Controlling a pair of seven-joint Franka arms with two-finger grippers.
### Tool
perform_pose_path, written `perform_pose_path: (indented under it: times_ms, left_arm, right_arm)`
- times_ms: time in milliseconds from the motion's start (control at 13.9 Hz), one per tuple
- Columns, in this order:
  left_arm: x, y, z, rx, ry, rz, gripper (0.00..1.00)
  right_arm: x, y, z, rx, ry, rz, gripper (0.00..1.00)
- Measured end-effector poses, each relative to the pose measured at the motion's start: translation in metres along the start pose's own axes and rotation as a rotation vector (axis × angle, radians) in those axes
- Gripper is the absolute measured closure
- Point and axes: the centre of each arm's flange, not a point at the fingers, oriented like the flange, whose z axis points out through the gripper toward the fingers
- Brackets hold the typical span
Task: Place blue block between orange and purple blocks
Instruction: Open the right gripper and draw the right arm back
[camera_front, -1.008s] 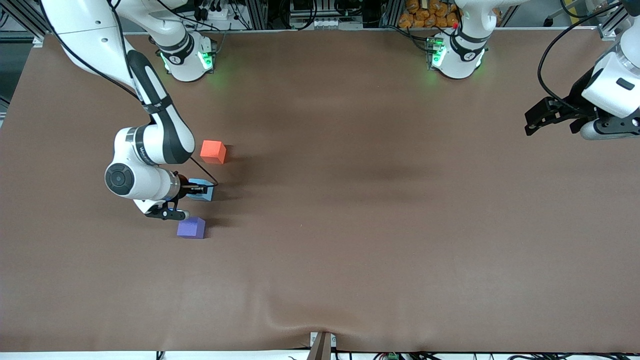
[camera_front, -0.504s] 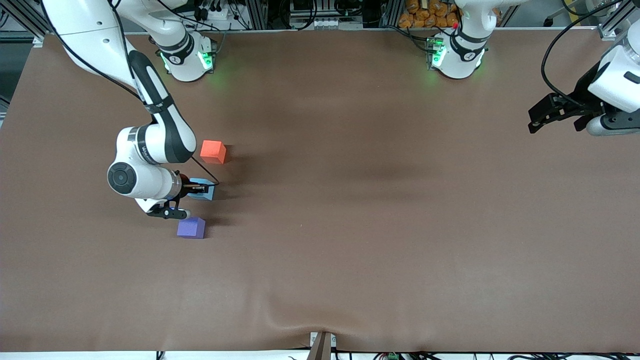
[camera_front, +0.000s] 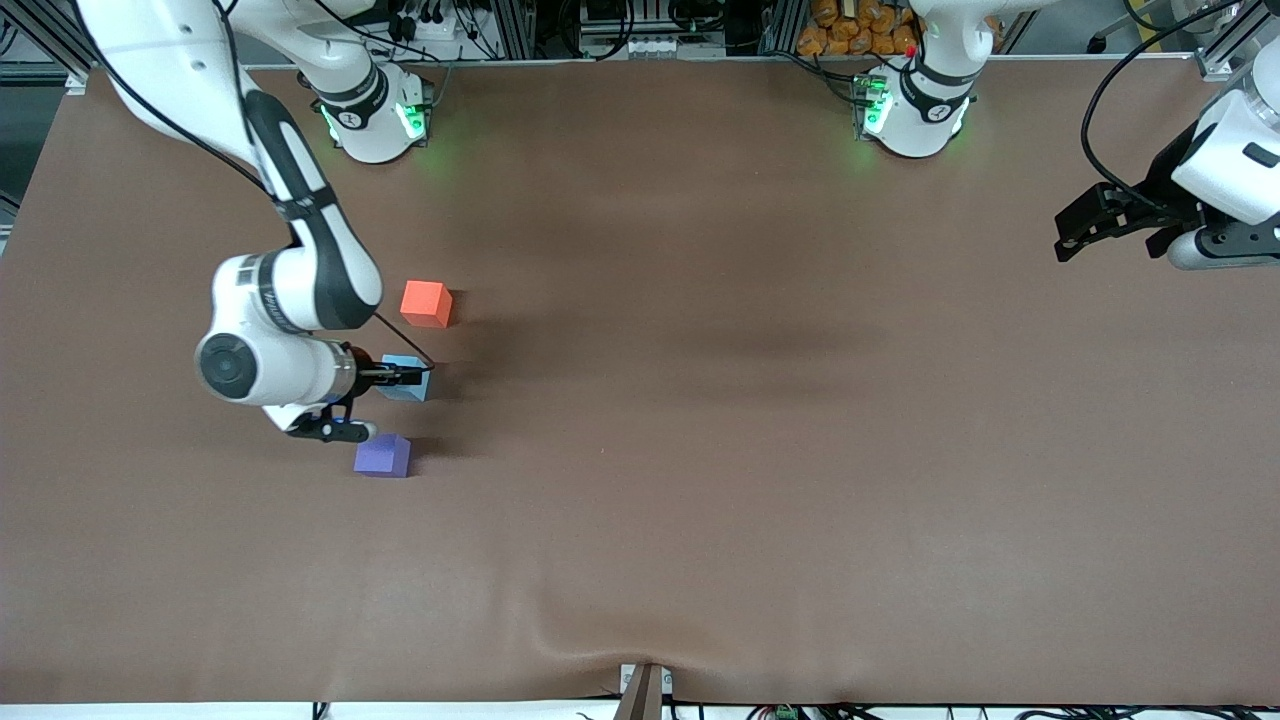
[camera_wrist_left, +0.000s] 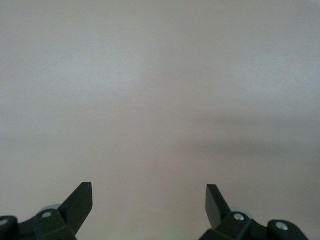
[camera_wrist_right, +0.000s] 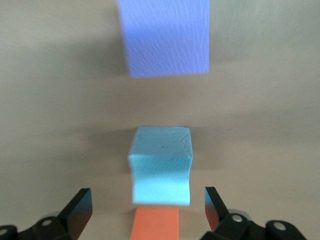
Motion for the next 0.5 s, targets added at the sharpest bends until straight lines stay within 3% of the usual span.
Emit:
perform_pose_path:
  times_ms: [288,504]
  left_arm:
    - [-0.006,0.008,-0.003,-0.018,-0.013,0.012,0.00]
    - [-0.010,0.015,-0.009,-0.019,-0.012,0.023,0.00]
  right_arm:
    - [0.008,0.047,-0.167,0.059,0.099,0.041,0.00]
    - [-0.010,0.077,-0.253,0.076,0.144,0.062,0.00]
